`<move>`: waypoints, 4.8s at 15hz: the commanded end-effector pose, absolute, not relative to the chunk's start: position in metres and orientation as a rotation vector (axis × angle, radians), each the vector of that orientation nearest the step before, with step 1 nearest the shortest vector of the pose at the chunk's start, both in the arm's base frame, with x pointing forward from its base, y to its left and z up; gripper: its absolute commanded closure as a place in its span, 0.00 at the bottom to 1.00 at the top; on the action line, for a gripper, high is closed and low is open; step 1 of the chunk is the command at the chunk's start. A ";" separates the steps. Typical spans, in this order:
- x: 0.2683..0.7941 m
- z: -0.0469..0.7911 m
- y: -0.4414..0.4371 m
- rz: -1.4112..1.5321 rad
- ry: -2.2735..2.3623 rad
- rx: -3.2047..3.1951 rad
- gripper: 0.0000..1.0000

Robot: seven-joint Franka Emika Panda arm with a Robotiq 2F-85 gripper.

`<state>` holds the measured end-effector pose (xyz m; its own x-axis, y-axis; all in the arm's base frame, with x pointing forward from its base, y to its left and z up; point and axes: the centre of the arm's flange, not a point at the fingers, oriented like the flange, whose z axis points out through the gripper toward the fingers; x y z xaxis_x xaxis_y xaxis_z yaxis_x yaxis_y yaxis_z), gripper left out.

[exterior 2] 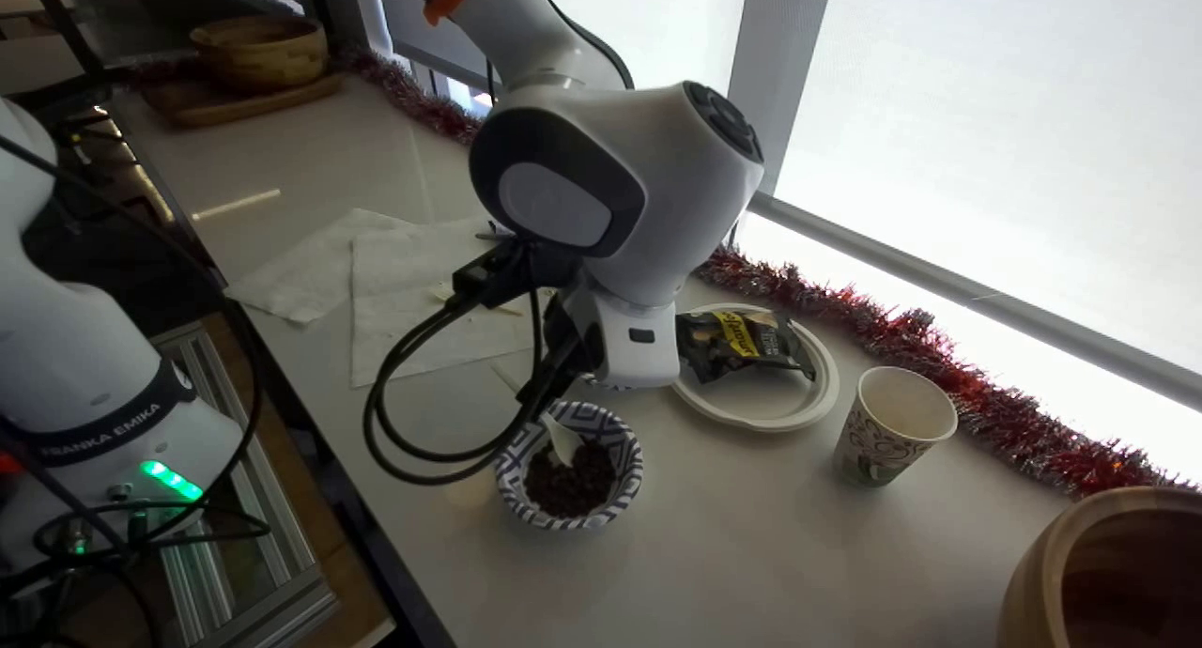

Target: Use the spoon to transfer some contents from the closest bowl to the right cup

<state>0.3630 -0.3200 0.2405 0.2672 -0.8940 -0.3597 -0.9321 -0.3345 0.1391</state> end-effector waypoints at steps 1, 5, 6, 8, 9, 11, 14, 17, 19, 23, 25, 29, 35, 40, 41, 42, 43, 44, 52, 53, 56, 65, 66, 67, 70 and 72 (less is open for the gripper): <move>0.353 0.247 -0.313 0.505 1.798 -2.438 0.97; 0.352 0.251 -0.314 0.426 1.842 -2.449 0.97; 0.352 0.251 -0.314 0.410 1.851 -2.455 0.97; 0.351 0.251 -0.315 0.379 1.879 -2.465 0.97; 0.350 0.251 -0.315 0.365 1.895 -2.470 0.97; 0.347 0.251 -0.317 0.341 1.926 -2.481 0.97; 0.344 0.250 -0.317 0.299 1.974 -2.488 0.97; 0.339 0.252 -0.313 0.264 1.998 -2.499 0.97; 0.336 0.257 -0.308 0.229 2.011 -2.509 0.97; 0.329 0.267 -0.297 0.126 2.015 -2.551 0.97; 0.327 0.274 -0.292 0.074 2.004 -2.576 0.97; 0.320 0.285 -0.279 -0.016 1.976 -2.639 0.97; 0.332 0.306 -0.267 -0.294 1.825 -2.811 0.97; 0.359 0.335 -0.267 -0.411 1.595 -2.973 0.97; 0.368 0.342 -0.271 -0.374 1.576 -2.975 0.97; 0.376 0.349 -0.277 -0.416 1.563 -2.966 0.97; 0.366 0.331 -0.267 -0.390 1.606 -2.956 0.87; 0.370 0.338 -0.270 -0.411 1.588 -2.963 0.87; 0.395 0.352 -0.278 -0.465 1.444 -3.015 0.97; 0.402 0.354 -0.282 -0.474 1.393 -3.036 0.97; 0.424 0.357 -0.300 -0.433 1.283 -3.076 0.97; 0.465 0.362 -0.384 -0.433 1.232 -3.173 0.97; 0.469 0.362 -0.392 -0.432 1.234 -3.187 0.97; 0.474 0.361 -0.400 -0.425 1.238 -3.199 0.97; 0.486 0.358 -0.418 -0.405 1.241 -3.242 0.97; 0.494 0.355 -0.426 -0.405 1.227 -3.286 0.97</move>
